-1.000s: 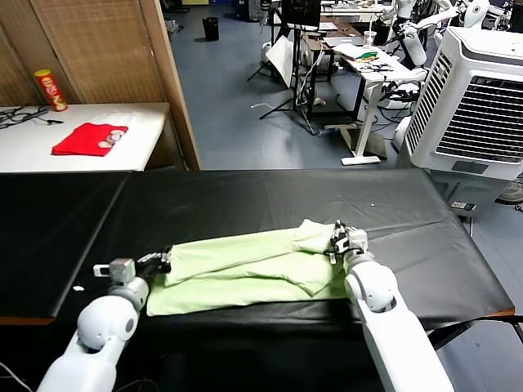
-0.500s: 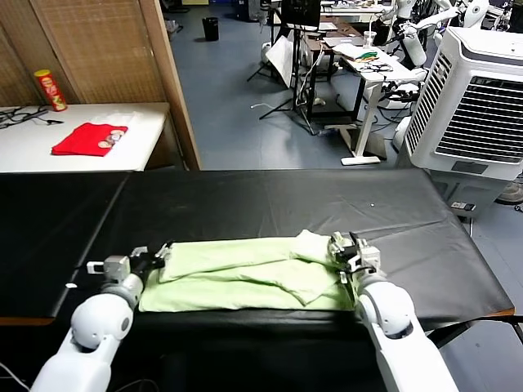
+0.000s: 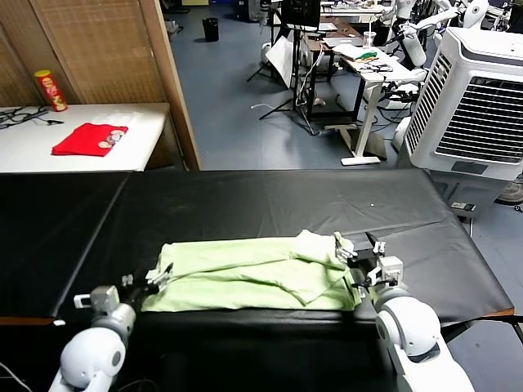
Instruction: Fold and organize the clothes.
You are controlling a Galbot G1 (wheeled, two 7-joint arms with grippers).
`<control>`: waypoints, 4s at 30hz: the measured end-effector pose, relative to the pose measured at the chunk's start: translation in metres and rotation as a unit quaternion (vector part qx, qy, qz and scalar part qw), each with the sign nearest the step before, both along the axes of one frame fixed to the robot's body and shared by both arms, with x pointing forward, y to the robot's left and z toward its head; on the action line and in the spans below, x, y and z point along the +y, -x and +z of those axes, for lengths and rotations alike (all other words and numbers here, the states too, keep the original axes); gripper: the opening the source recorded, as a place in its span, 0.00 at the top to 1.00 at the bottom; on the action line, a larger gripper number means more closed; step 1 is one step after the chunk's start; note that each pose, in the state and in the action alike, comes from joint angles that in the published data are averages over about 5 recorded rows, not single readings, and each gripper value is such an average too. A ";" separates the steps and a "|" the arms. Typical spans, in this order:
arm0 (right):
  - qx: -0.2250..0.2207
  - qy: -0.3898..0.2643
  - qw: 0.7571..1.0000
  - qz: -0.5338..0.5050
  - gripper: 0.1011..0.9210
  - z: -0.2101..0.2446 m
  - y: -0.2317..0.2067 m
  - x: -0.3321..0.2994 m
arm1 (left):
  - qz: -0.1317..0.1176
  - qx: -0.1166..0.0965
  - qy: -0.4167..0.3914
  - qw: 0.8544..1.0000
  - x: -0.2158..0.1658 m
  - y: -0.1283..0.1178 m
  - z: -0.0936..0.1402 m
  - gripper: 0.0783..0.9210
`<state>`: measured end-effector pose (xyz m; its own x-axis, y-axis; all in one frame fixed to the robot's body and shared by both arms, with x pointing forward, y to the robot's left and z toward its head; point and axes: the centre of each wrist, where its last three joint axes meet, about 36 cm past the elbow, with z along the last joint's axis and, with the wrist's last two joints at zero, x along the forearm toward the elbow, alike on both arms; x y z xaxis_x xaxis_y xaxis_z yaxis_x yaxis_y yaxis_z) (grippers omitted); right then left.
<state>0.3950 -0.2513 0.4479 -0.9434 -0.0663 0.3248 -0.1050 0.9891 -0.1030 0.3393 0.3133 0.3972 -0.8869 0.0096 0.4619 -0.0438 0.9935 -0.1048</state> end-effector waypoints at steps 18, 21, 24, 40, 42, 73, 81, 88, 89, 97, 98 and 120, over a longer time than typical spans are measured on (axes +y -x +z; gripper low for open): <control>-0.010 -0.001 1.000 0.006 0.15 -0.001 -0.002 0.003 | -0.022 -0.021 -0.043 0.999 -0.019 0.002 -0.002 0.89; -0.012 0.000 1.000 0.004 0.15 0.001 -0.001 0.001 | -0.029 -0.037 -0.107 0.993 -0.005 -0.001 -0.002 0.89; -0.012 -0.001 1.000 0.002 0.15 0.001 0.000 0.001 | -0.033 -0.043 -0.181 0.982 0.019 -0.004 0.000 0.89; -0.009 0.009 1.000 -0.011 0.15 -0.004 0.011 0.002 | -0.039 -0.058 -0.184 0.980 0.026 -0.010 0.063 0.89; -0.009 0.011 1.000 -0.017 0.15 -0.006 0.013 0.000 | -0.050 -0.056 -0.136 0.988 0.002 -0.006 0.068 0.89; 0.005 0.018 1.000 -0.021 0.15 -0.019 0.023 0.000 | -0.129 -0.055 0.139 0.980 -0.157 -0.008 0.056 0.89; 0.002 -0.002 1.000 0.007 0.15 -0.014 0.022 0.008 | -0.130 -0.049 0.177 0.974 -0.163 -0.002 0.055 0.58; 0.005 -0.071 0.994 0.080 0.15 -0.002 0.017 0.023 | -0.118 -0.073 0.228 0.964 -0.152 0.002 0.062 0.18; 0.005 -0.075 0.993 0.093 0.15 -0.002 0.015 0.027 | -0.115 -0.080 0.221 0.965 -0.148 0.003 0.062 0.17; -0.015 -0.030 0.985 0.168 0.15 -0.016 -0.009 0.076 | -0.079 -0.094 0.114 0.986 -0.093 0.005 0.046 0.15; -0.014 -0.015 0.985 0.172 0.15 -0.021 -0.011 0.081 | -0.074 -0.093 0.104 0.987 -0.086 0.005 0.044 0.15; -0.039 0.004 0.989 0.145 0.15 -0.023 0.013 0.083 | -0.017 -0.046 0.219 0.974 -0.007 -0.024 -0.001 0.15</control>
